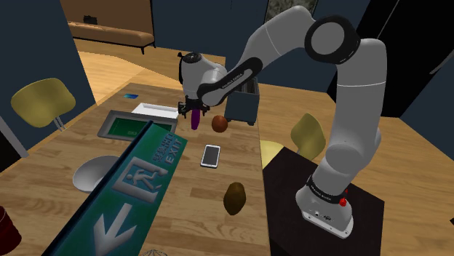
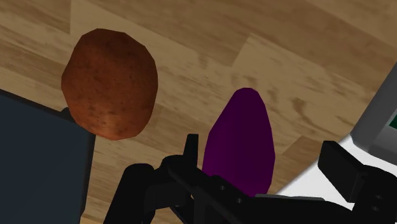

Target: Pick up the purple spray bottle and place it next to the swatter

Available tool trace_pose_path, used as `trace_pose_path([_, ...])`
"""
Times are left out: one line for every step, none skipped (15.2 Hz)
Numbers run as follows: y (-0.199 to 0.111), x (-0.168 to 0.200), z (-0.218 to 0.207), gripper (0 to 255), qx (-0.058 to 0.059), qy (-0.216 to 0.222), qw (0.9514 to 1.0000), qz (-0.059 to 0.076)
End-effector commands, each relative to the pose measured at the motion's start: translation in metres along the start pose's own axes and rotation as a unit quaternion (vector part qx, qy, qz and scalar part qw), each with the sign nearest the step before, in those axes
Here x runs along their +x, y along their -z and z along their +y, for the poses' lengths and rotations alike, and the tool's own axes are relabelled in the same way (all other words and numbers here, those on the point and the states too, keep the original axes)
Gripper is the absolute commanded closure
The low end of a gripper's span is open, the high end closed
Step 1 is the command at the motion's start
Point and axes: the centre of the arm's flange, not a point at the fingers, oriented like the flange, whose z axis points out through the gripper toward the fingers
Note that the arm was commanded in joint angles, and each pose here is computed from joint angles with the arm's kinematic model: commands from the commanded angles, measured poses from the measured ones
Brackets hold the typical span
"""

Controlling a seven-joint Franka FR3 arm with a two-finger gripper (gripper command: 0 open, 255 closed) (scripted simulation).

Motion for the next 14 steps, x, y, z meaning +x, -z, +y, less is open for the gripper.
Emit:
trace_pose_path([-0.0003, 0.0000, 0.0000, 0, 0.000, 0.000, 1.0000, 0.000])
trace_pose_path([-0.0003, 0.0000, 0.0000, 0, 0.000, 0.000, 1.0000, 0.000])
trace_pose_path([-0.0002, 0.0000, 0.0000, 0, 0.000, 0.000, 1.0000, 0.000])
trace_pose_path([-0.0002, 0.0000, 0.0000, 255, 0.000, 0.000, 1.0000, 0.000])
trace_pose_path([-0.0002, 0.0000, 0.0000, 255, 0.000, 0.000, 1.0000, 0.000])
trace_pose_path([-0.0002, 0.0000, 0.0000, 255, 0.000, 0.000, 1.0000, 0.000])
trace_pose_path([-0.0002, 0.0000, 0.0000, 255, 0.000, 0.000, 1.0000, 0.000])
trace_pose_path([-0.0003, 0.0000, 0.0000, 255, 0.000, 0.000, 1.0000, 0.000])
trace_pose_path([-0.0002, -0.0002, 0.0000, 255, 0.000, 0.000, 1.0000, 0.000])
trace_pose_path([-0.0002, -0.0001, 0.0000, 255, 0.000, 0.000, 1.0000, 0.000])
trace_pose_path([-0.0001, -0.0001, 0.0001, 255, 0.000, 0.000, 1.0000, 0.000])
trace_pose_path([0.0000, 0.0001, 0.0002, 255, 0.000, 0.000, 1.0000, 0.000])
trace_pose_path([-0.0003, 0.0000, 0.0000, 255, 0.000, 0.000, 1.0000, 0.000])
trace_pose_path([0.0047, 0.0016, 0.0005, 255, 0.000, 0.000, 1.0000, 0.000])
